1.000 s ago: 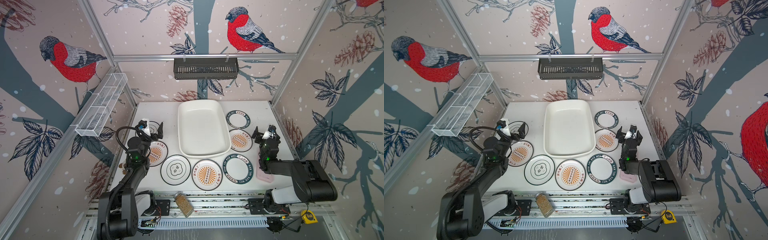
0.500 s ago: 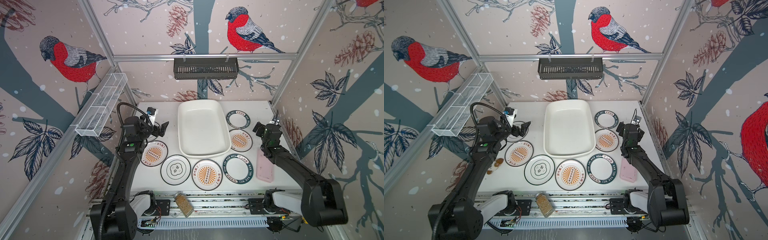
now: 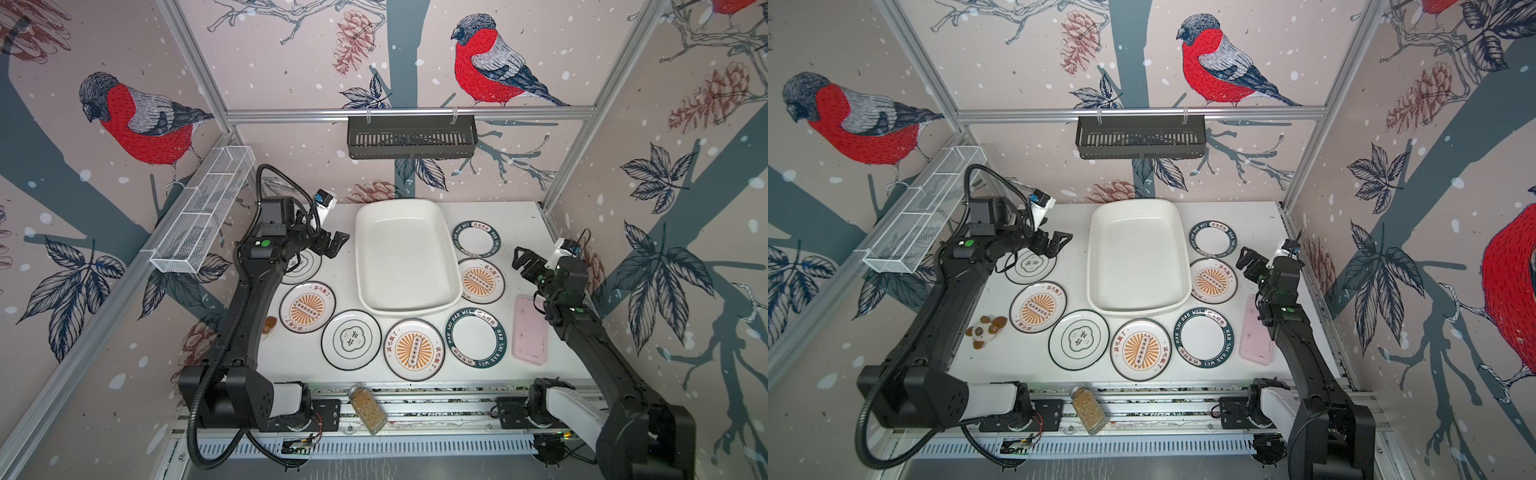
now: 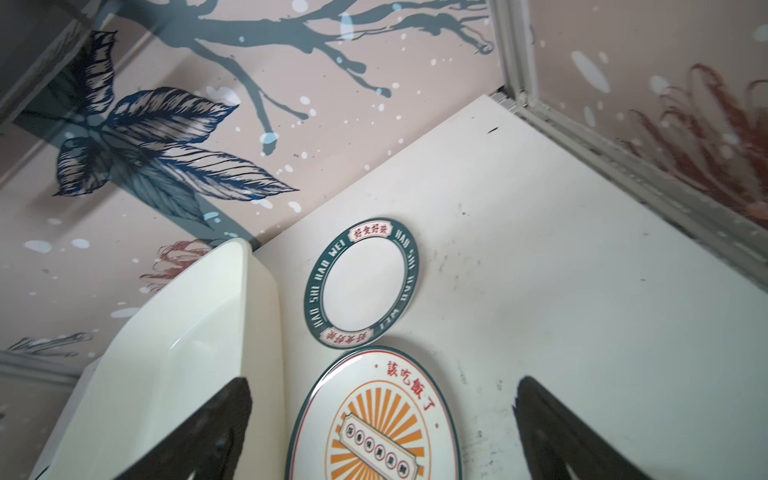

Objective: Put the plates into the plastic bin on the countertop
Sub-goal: 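Raise the left arm by the tray while the right reaches the green-rimmed plate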

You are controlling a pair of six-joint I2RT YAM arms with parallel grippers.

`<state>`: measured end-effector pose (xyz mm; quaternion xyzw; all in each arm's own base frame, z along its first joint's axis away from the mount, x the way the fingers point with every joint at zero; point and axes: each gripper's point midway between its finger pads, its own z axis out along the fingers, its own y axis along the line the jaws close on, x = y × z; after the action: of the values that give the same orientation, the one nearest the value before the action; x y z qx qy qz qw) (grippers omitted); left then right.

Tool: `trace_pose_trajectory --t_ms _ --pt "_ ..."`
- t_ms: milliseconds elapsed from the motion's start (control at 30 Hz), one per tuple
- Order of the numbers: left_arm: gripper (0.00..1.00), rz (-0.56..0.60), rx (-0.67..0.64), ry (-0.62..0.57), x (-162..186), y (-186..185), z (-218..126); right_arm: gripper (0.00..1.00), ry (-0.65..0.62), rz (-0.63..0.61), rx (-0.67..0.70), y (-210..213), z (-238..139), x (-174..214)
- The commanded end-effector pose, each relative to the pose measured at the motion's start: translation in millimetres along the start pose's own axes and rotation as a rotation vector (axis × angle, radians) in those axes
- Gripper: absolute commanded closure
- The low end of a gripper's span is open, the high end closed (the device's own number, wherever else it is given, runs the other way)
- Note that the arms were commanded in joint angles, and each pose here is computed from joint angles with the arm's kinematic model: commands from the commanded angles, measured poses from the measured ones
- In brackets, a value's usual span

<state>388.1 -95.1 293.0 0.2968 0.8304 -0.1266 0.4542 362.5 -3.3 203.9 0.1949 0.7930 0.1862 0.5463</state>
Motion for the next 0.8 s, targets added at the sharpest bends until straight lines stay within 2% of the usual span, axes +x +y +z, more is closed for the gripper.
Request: trace_pose_trajectory --t_ms 0,200,500,767 --pt "0.02 -0.016 0.007 0.136 24.6 -6.3 14.0 0.01 0.127 0.048 -0.118 21.7 3.3 16.5" --pt "0.02 -0.048 -0.043 0.208 38.4 4.5 36.2 0.01 0.189 0.071 -0.137 20.2 17.3 28.9" --pt "0.02 -0.08 -0.044 0.183 45.6 5.4 48.6 0.0 0.28 0.092 -0.107 9.3 58.0 33.7" --pt "0.02 -0.087 0.041 0.167 45.2 -7.6 55.1 0.18 0.374 0.18 -0.134 -19.1 101.3 44.8"
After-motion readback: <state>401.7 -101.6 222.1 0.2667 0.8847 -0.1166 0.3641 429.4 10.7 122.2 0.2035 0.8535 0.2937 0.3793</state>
